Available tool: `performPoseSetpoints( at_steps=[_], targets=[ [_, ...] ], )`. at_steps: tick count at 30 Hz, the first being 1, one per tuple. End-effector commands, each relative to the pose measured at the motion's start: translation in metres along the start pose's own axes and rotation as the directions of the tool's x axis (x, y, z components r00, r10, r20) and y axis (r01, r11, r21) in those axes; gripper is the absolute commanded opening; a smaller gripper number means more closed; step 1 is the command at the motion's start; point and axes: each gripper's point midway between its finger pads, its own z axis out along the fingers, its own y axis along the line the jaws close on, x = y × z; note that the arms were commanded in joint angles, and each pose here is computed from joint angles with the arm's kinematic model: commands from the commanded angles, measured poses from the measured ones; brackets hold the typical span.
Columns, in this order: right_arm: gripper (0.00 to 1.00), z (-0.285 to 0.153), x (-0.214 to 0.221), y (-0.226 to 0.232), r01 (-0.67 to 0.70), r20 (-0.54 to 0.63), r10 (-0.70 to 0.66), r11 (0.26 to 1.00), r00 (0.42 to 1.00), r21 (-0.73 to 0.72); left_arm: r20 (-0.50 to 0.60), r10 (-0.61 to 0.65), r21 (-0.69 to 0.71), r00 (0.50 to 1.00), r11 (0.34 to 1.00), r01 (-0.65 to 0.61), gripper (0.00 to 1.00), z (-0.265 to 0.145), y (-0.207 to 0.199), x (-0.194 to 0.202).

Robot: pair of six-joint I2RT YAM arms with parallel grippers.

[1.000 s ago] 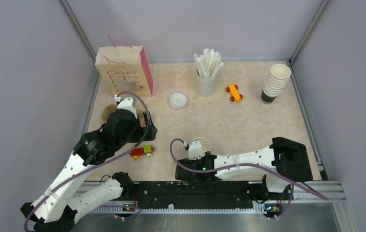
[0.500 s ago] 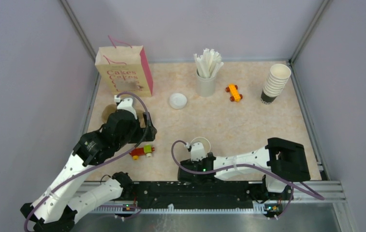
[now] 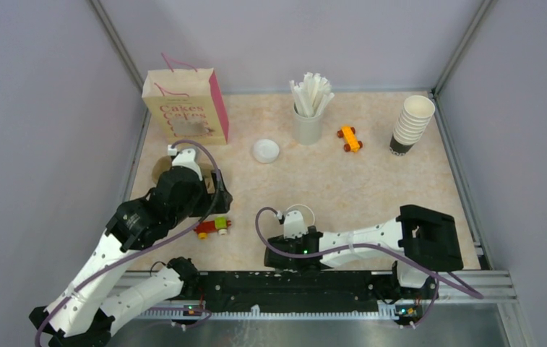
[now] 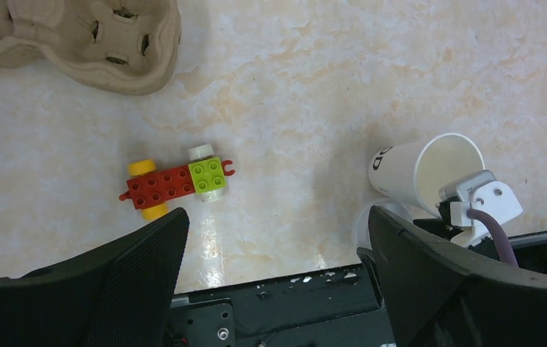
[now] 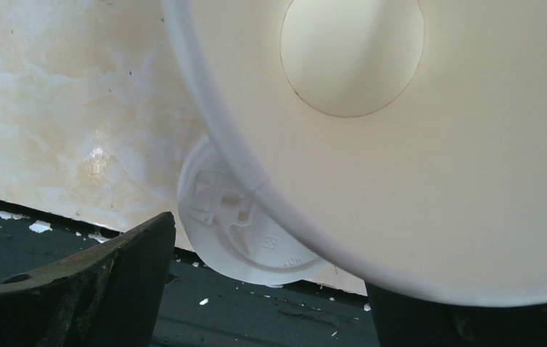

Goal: Pack the takeout coffee

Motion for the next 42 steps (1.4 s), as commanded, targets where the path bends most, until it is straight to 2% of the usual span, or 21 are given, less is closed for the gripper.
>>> performPoseSetpoints(
  at_steps=[1, 13, 28, 36, 42],
  targets=[
    [0.92, 0.001, -0.014, 0.005, -0.014, 0.041, 0.015, 1.0, 0.999, -0.017, 0.032, -0.028, 0.021, 0.999, 0.999, 0.027, 0.99, -0.009, -0.003, -0.009],
    [0.86, 0.007, -0.016, 0.004, 0.004, 0.034, -0.004, 1.0, 0.999, -0.003, 0.035, -0.038, 0.017, 0.999, 0.999, 0.037, 0.99, -0.011, -0.002, -0.009],
    [0.78, -0.006, -0.013, 0.01, 0.011, 0.007, -0.011, 0.997, 1.0, -0.071, 0.034, -0.04, 0.012, 0.999, 0.999, 0.04, 0.99, -0.013, 0.0, -0.008],
    [0.77, -0.059, -0.011, 0.051, 0.087, -0.027, -0.1, 0.947, 0.995, -0.308, 0.041, -0.055, 0.013, 0.998, 0.998, 0.055, 0.99, -0.016, 0.002, -0.007],
    [0.75, -0.113, -0.04, 0.073, 0.07, 0.014, -0.072, 0.879, 0.997, -0.471, 0.06, -0.081, 0.01, 0.995, 0.997, 0.081, 0.99, -0.022, 0.006, -0.009]
  ],
)
